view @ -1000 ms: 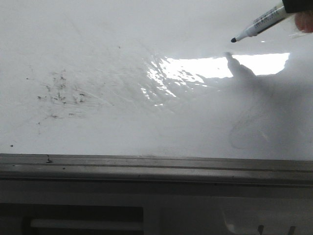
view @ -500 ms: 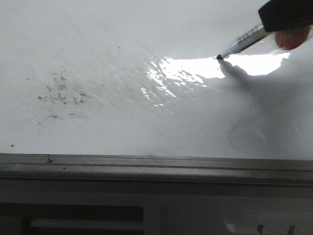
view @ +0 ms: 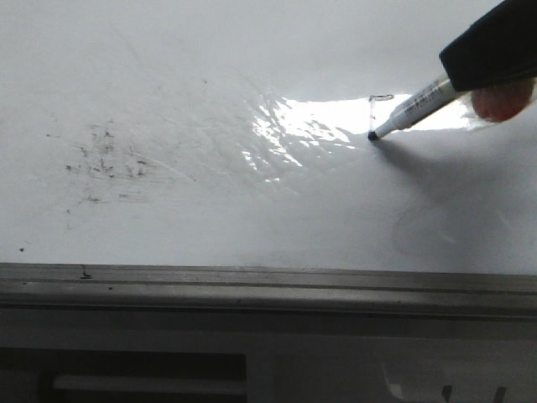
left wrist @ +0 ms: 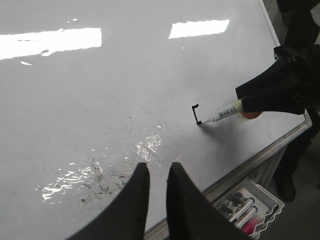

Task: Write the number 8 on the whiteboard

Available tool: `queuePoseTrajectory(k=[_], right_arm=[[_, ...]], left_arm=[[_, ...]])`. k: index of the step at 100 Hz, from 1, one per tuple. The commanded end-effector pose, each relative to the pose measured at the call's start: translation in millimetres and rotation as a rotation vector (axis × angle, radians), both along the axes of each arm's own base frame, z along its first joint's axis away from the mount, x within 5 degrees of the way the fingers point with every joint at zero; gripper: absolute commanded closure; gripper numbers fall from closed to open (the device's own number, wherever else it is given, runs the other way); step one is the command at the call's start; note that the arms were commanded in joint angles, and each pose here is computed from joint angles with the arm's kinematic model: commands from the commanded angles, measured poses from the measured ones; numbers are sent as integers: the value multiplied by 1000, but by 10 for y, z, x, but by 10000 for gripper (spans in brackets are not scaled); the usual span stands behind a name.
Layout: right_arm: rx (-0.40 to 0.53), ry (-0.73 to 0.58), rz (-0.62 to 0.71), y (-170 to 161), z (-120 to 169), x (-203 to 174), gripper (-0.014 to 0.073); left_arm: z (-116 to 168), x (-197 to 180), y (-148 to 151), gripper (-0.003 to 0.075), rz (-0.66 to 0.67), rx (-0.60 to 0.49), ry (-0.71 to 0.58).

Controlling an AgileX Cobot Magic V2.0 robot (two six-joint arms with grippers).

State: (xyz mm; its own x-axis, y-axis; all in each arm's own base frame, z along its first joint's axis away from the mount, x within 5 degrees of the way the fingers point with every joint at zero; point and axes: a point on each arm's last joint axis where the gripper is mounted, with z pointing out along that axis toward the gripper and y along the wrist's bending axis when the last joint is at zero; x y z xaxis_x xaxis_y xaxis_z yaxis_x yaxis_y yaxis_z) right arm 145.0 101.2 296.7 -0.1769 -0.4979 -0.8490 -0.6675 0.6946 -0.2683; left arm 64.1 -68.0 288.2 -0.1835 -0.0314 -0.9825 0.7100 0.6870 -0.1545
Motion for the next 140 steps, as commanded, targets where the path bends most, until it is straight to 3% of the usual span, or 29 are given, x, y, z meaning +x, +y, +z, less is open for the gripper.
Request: queuePoseTrajectory(k=[1,30,58,85,140], right_arm=[[-23,4,-4,-1,25,31,655],[-29,27,-95,-209,64,-13,655],[-33,104,-85,-228,0,-109,655],[12,66,-7,-43,-10,-82,655],[-9,-34,-45,-77,226,56,654]], left_arm=[[131,30,23,662,43,-68,-34],[131,30,23,662,43,-67,-35],[131,30,23,662,43,-67,-35],[131,30,23,662,43,-67,-35],[109,17,11,662,24,-50,-17]])
